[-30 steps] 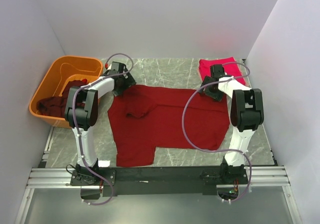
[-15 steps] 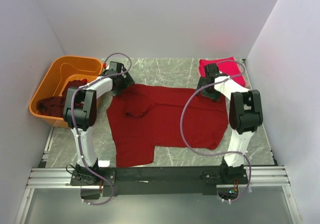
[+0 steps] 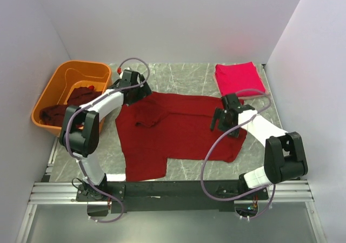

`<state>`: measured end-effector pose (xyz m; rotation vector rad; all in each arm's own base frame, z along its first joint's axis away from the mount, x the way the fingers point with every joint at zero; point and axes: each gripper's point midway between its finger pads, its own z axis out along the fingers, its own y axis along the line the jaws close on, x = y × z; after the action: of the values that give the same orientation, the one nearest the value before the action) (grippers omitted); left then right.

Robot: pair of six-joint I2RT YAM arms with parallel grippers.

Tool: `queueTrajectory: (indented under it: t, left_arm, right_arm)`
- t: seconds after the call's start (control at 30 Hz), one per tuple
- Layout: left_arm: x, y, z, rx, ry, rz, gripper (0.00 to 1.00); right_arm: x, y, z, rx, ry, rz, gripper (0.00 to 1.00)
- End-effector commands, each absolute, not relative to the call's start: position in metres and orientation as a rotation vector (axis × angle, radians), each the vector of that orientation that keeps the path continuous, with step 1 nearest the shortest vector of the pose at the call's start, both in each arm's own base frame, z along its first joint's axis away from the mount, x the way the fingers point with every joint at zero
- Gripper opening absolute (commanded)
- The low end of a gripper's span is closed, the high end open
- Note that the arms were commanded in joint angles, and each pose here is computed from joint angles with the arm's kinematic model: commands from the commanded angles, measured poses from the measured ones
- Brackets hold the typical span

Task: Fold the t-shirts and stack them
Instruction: Fold the tshirt

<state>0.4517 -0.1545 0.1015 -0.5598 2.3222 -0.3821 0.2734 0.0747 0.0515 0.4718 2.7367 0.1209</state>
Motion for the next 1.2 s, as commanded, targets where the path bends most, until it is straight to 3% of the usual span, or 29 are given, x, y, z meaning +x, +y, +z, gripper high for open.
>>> queueTrajectory:
  t: [0.0, 0.37, 0.6, 0.83, 1.17]
  left_arm:
    - [0.448, -0.167, 0.088, -0.518, 2.348, -0.459, 1.00]
    - [0.443, -0.167, 0.022, -0.560, 2.477, -0.433, 1.00]
    - [0.432, -0.141, 0.002, -0.647, 2.510, -0.354, 0.99]
    - [0.431, -0.141, 0.013, -0.641, 2.489, -0.370, 1.00]
    - [0.437, -0.140, 0.082, -0.620, 2.364, -0.409, 0.99]
  right_arm:
    - [0.256, 0.087, 0.043, 0.503, 2.764, 0.205, 0.89]
    - [0.225, 0.035, 0.016, 0.819, 2.769, -0.020, 0.89]
    - [0.209, -0.023, 0.031, 1.104, 2.616, -0.182, 0.90]
    - [0.192, -0.040, 0.043, 1.231, 2.519, -0.179, 0.92]
    - [0.242, -0.030, 0.103, 1.011, 2.365, 0.049, 0.92]
